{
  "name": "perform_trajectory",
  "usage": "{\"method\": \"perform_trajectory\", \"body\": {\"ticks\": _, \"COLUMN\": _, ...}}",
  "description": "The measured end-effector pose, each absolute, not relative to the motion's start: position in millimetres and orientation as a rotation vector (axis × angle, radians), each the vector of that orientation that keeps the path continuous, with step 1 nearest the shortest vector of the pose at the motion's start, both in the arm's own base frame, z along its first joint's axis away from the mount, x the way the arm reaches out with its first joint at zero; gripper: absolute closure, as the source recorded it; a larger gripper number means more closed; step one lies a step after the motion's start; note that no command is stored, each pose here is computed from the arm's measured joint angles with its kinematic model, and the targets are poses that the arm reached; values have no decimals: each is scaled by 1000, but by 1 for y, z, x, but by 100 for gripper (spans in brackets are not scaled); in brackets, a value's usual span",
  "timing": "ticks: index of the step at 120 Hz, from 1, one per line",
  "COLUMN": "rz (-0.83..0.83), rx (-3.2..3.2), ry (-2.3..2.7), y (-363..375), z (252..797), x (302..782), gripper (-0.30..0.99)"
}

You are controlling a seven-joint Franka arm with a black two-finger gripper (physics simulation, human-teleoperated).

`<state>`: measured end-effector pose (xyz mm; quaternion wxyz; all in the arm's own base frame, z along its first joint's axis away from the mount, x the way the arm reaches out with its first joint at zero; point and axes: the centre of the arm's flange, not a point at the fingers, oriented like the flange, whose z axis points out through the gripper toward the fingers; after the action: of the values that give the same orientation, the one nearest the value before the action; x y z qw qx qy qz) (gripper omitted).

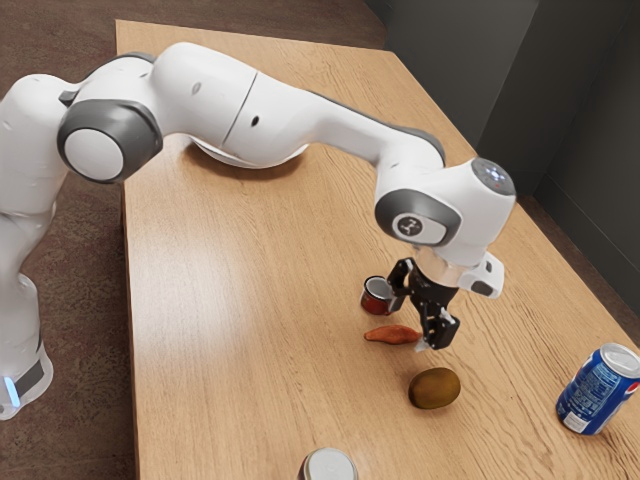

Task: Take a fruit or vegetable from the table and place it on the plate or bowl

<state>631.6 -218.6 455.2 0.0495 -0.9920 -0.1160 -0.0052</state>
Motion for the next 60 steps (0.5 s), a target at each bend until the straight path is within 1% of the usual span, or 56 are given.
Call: {"method": "perform_trajectory", "body": {"ticks": 60, "rz": 13, "rx": -3029, "ry": -449, "y": -206, "z": 436, "x": 632, "gripper": 8}}
